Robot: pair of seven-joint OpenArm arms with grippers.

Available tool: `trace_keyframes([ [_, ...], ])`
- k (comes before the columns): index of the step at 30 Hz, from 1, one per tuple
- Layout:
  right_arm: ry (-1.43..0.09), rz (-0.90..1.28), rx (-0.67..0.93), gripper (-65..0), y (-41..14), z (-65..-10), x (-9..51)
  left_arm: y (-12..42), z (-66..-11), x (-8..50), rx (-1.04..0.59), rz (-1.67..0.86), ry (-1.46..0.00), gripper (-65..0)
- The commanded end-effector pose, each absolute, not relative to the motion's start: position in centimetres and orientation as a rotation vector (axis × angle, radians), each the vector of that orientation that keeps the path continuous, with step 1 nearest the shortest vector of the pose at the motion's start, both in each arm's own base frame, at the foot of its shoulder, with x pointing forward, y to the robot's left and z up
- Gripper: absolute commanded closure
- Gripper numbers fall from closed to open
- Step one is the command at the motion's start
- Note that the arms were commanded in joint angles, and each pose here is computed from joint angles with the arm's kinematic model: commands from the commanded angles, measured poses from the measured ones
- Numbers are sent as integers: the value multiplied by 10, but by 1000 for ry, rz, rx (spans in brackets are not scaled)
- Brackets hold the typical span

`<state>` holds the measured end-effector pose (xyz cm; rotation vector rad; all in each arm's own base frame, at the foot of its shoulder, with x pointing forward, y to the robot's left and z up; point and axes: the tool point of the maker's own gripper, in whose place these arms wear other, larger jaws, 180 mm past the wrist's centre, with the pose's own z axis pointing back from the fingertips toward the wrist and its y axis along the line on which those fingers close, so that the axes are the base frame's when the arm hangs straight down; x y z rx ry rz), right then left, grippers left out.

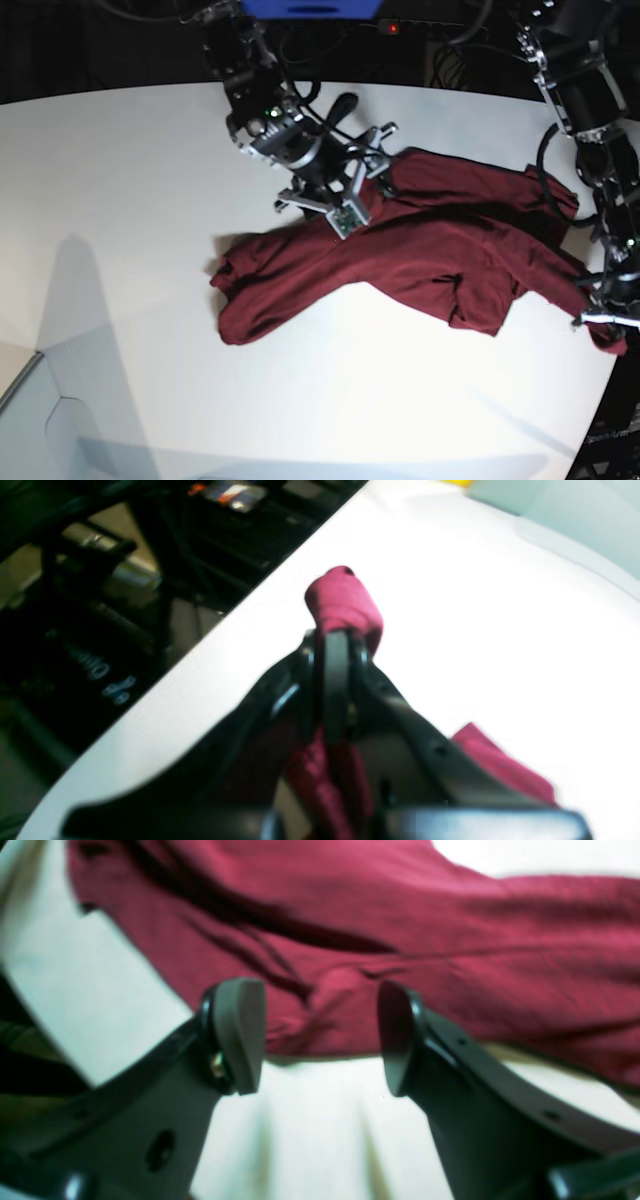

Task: Layout the t-shirt on the table in an organized manner, then fold the t-shirt properly
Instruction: 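Release the right gripper and move it toward the shirt's middle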

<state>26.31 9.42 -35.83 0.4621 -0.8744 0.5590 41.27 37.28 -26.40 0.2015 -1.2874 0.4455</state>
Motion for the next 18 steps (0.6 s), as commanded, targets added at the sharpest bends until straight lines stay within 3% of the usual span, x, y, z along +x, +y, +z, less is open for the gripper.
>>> trace_keyframes([
  [1,-913,574,497,-358,106,-344,264,377,-234,423,222,426,-1369,0],
  [8,-857,649,550,-357,136,-358,242,365,-227,434,190,423,-1392,0],
  [18,-939,664,626,-357,164,-368,258,356,-204,448,155,439,-1453,0],
])
